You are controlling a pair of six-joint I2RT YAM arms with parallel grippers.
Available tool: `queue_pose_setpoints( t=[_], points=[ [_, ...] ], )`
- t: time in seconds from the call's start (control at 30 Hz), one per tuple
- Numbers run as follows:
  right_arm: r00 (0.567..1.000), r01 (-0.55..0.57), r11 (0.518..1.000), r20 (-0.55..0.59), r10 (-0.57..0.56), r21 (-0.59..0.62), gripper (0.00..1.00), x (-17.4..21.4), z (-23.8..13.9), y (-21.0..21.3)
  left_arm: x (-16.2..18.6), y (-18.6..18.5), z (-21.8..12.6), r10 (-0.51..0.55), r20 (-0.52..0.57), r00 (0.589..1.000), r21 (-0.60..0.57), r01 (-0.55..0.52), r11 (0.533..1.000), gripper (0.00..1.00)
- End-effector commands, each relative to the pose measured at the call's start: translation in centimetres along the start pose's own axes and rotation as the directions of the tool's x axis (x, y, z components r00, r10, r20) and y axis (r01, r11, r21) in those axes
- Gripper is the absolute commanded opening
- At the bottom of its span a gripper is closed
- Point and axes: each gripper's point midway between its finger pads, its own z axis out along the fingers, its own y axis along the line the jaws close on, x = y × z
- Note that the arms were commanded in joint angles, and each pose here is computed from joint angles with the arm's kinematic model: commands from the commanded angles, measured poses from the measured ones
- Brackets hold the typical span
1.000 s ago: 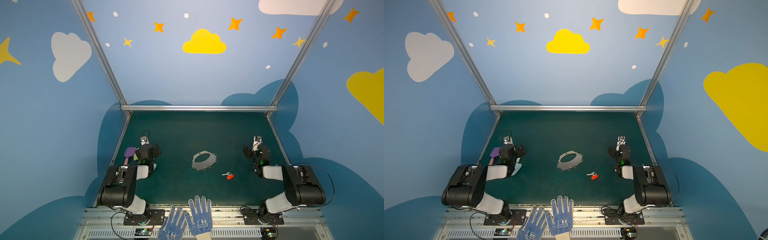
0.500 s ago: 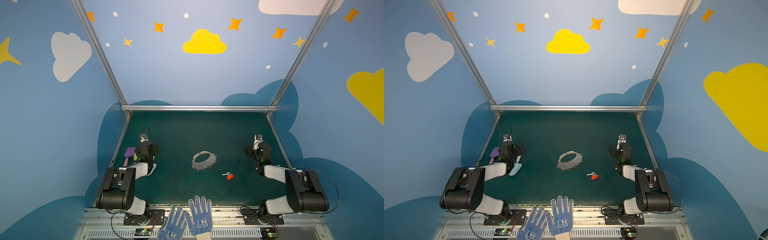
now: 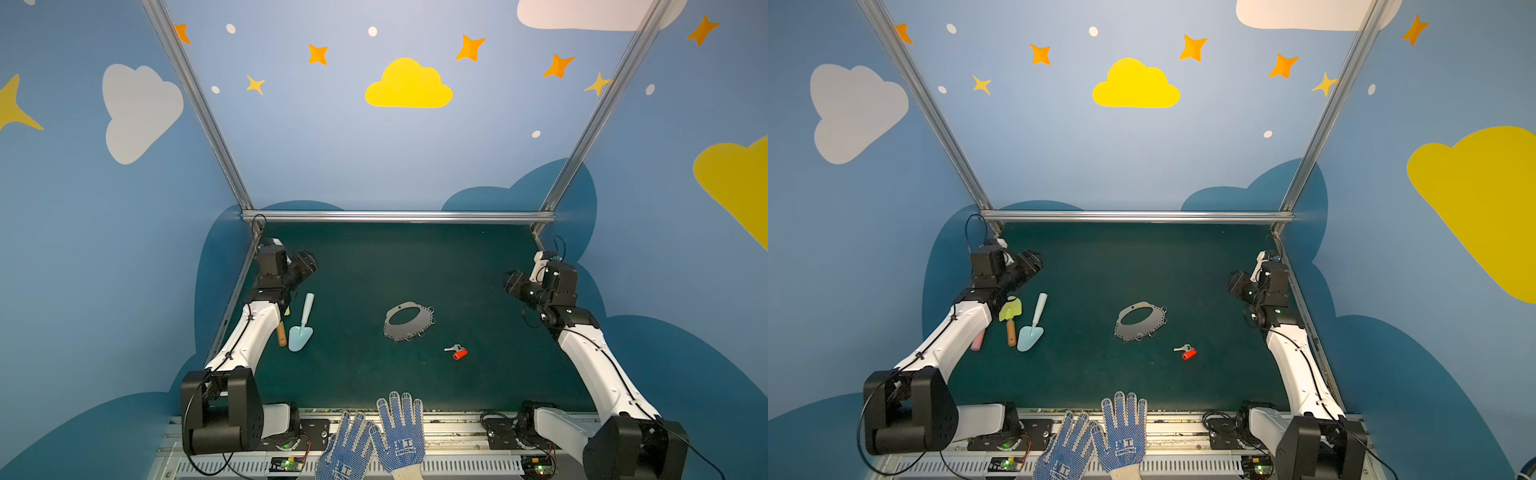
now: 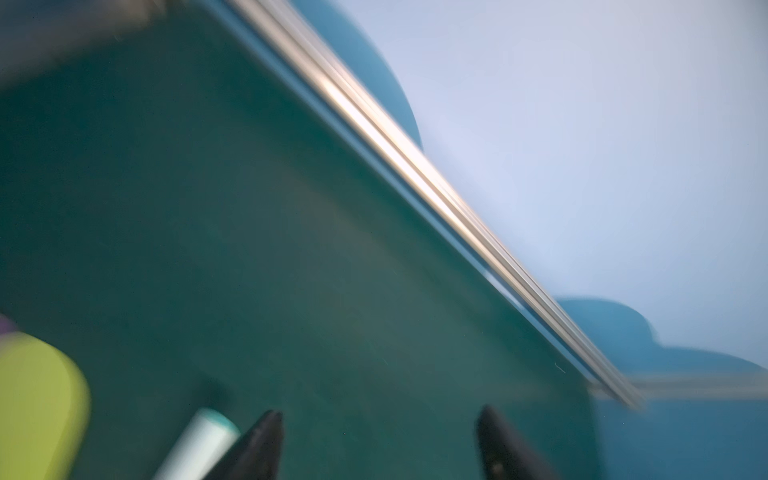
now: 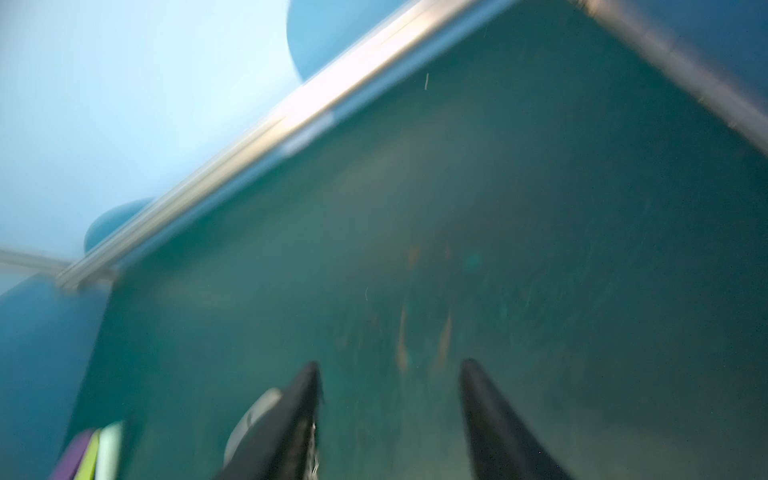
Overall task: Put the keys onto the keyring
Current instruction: 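Grasp the red-tagged key with the right gripper while the left approaches the plate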
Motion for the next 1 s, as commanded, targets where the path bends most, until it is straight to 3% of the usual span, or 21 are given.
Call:
queue_pose_setpoints(
  t=[0.0,0.2,0.4,0.73,0.97],
  points=[
    [0.948,-0.046,0.999,-0.313,0.051,0.024,0.41,8.3,-0.8,-1.0,7.5,-2.1,-0.1,-0.013,-0.285,0.959,0.07,0.035,0.997,0.59],
    [0.871,0.003,1.0,-0.491,-0.001,0.002,0.47,15.7,-0.5,-0.9,16.7,-3.7,0.5,0.094,-0.457,0.884,0.108,-0.049,0.993,0.55],
    [0.814,0.066,0.998,-0.58,-0.04,0.023,0.49,19.6,0.5,-1.0,22.8,-5.2,1.4,0.156,-0.579,0.8,0.136,-0.094,0.986,0.51],
    [0.783,0.133,0.991,-0.615,-0.091,0.023,0.44,21.2,2.8,-0.3,25.6,-6.9,2.4,0.2,-0.631,0.749,0.169,-0.119,0.978,0.5],
    [0.784,0.147,0.989,-0.61,-0.111,0.009,0.26,20.2,4.7,1.1,25.4,-7.4,2.2,0.213,-0.631,0.746,0.181,-0.126,0.975,0.5]
  ],
)
